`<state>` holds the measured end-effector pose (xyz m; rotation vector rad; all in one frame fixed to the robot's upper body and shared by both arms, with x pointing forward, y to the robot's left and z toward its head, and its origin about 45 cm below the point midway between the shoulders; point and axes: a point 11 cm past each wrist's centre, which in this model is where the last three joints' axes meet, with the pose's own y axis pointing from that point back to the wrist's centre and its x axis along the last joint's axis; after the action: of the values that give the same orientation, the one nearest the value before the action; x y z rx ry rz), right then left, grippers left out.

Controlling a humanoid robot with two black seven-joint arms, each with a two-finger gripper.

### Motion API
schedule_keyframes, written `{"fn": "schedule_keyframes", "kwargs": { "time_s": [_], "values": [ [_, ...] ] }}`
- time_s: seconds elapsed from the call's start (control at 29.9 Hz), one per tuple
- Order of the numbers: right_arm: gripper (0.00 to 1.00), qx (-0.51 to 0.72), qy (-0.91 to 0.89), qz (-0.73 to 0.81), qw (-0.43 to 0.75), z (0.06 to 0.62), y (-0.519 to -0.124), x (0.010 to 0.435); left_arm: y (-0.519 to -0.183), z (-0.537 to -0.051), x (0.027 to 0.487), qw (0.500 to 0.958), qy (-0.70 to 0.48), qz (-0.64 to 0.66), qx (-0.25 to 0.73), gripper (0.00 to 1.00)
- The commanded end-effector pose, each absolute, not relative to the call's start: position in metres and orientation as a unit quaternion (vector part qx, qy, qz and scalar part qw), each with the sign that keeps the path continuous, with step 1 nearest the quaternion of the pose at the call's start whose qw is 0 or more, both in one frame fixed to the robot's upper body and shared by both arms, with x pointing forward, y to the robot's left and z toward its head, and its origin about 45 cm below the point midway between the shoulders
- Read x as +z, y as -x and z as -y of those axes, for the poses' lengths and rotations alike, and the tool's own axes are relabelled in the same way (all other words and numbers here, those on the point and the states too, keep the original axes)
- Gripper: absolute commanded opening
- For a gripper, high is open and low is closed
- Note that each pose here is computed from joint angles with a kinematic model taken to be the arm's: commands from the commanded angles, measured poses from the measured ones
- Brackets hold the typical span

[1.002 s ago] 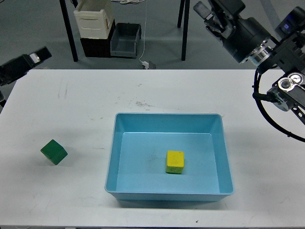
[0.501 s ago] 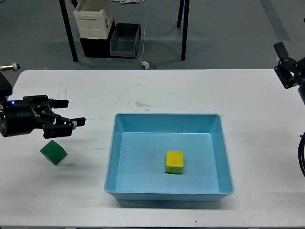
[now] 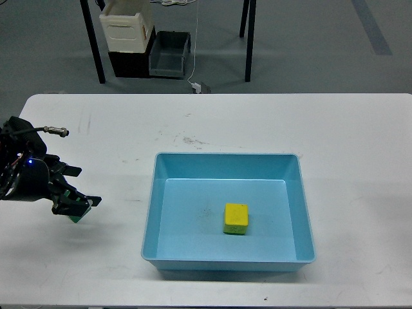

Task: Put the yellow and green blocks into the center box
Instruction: 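Lower the left gripper onto the green cube and grasp it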

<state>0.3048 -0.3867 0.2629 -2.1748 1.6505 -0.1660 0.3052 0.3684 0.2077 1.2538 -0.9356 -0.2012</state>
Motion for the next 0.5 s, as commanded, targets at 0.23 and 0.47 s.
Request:
{"fn": "schedule_keyframes", "kwargs": {
  "time_s": [0.23, 0.47],
  "values": [
    [1.0, -0.064, 0.773, -0.597, 0.204, 0.392, -0.303, 0.265, -0.312, -0.404, 0.19, 0.684, -0.611, 0.388, -0.092, 1.0],
    [1.0, -0.061, 0.772, -0.6, 0.201, 0.394, -0.301, 0.262, -0.306, -0.408, 0.178, 0.692, -0.614, 0.367, -0.096, 1.0]
  ]
}}
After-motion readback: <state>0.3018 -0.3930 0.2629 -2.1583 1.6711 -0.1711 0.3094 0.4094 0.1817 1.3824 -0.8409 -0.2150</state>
